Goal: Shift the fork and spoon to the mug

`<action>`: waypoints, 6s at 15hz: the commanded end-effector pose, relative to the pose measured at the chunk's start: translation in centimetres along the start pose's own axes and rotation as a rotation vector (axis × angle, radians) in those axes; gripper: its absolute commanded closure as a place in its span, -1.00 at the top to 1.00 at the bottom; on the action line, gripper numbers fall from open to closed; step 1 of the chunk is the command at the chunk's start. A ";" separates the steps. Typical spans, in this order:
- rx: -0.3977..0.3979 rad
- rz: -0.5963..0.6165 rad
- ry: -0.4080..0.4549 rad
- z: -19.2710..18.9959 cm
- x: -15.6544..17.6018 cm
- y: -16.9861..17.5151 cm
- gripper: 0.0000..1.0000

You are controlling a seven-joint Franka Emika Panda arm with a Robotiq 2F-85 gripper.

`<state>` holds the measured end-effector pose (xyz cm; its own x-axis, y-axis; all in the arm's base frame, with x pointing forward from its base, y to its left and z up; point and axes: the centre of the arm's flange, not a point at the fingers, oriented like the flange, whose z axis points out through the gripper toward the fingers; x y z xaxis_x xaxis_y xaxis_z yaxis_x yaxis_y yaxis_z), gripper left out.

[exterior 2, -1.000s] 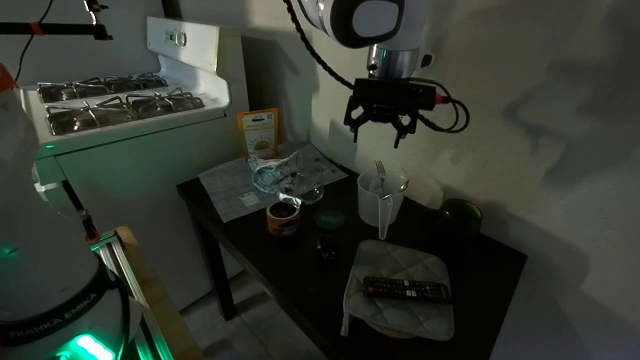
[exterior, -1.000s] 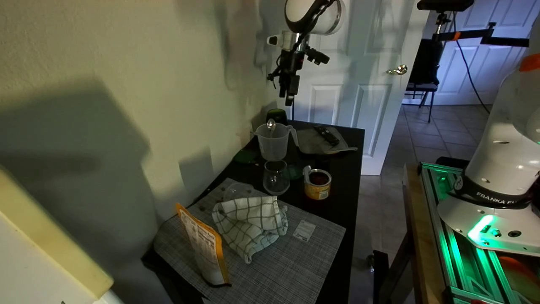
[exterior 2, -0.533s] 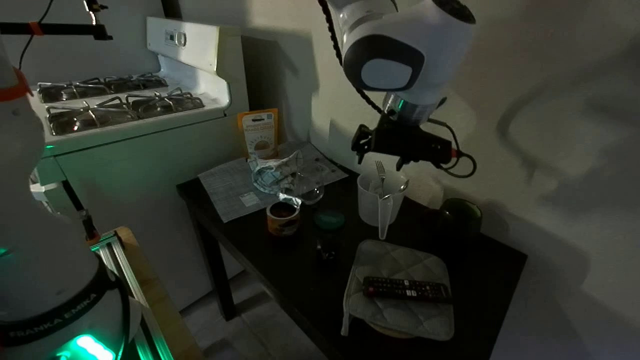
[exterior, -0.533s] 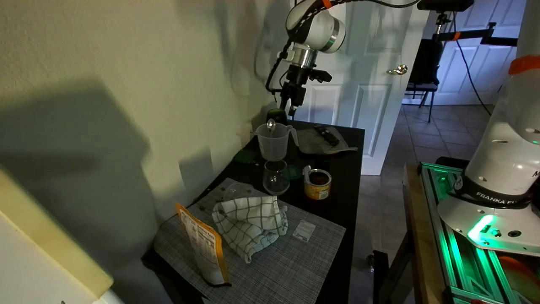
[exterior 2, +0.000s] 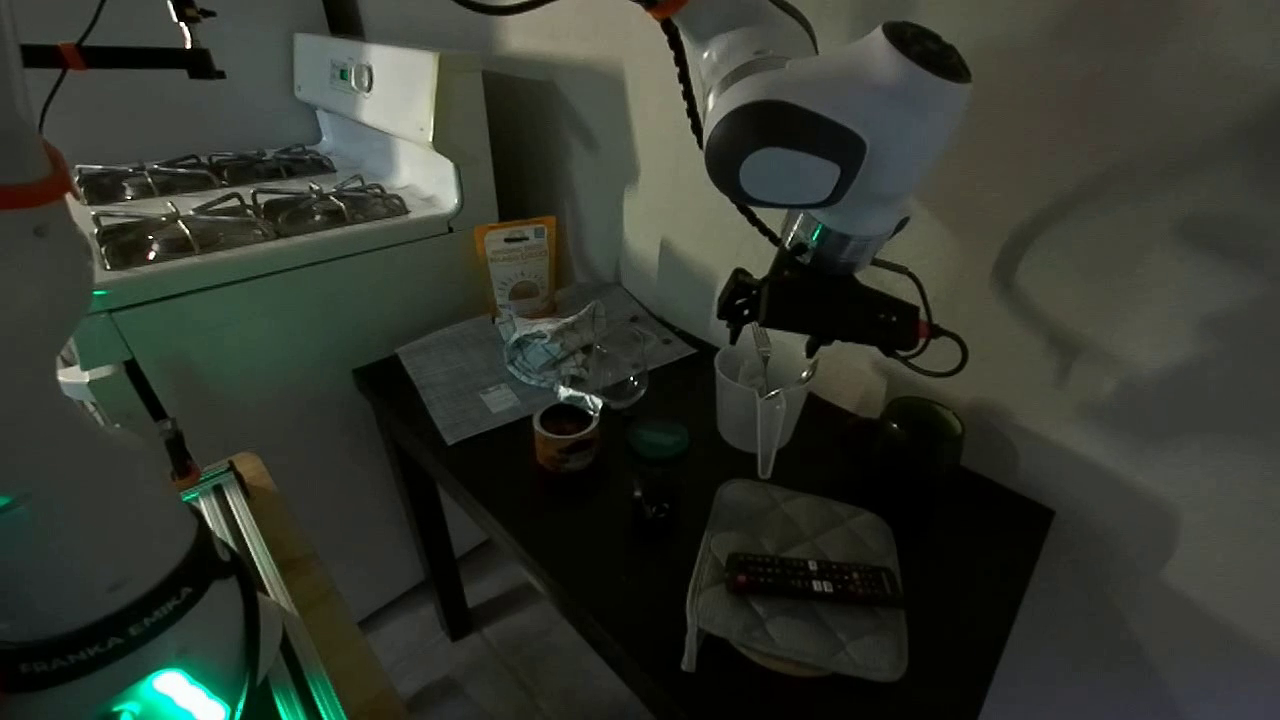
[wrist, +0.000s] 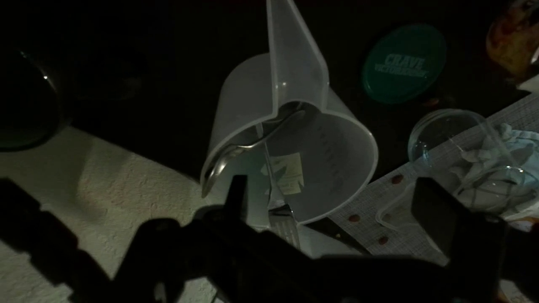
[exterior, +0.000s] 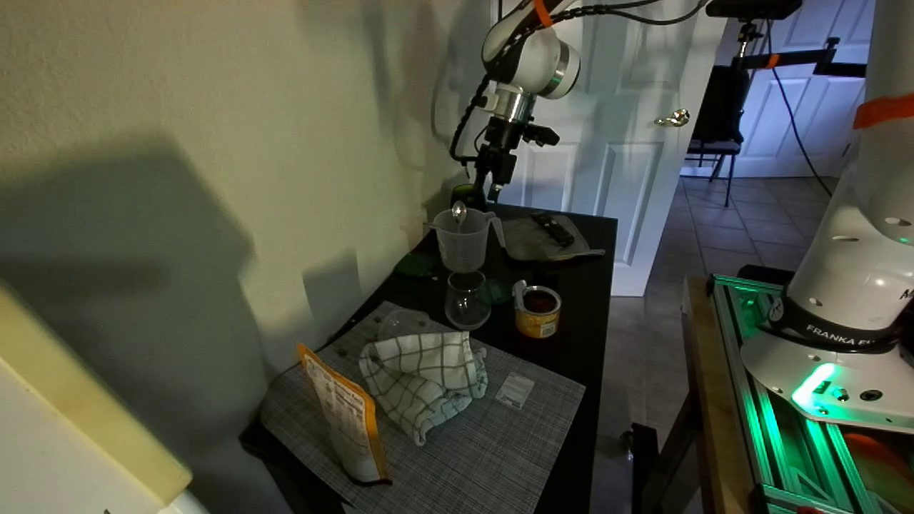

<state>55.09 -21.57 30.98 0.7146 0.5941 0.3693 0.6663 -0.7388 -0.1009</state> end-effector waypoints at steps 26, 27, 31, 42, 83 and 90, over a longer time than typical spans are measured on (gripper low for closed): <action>-0.138 -0.217 -0.068 11.9 4.0 1.8 -0.26; -0.136 -0.224 -0.069 12.0 4.1 1.8 -0.26; -0.127 -0.243 -0.058 12.6 4.4 1.7 -0.22; -0.156 -0.262 -0.004 10.1 3.9 0.1 -0.96; -0.289 0.330 0.584 0.1 -7.1 14.8 -0.96; -0.266 0.412 0.548 0.8 -9.4 14.9 -0.96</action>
<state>58.56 -37.27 25.91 0.6061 0.0796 0.7914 0.2700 -0.9565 -0.1106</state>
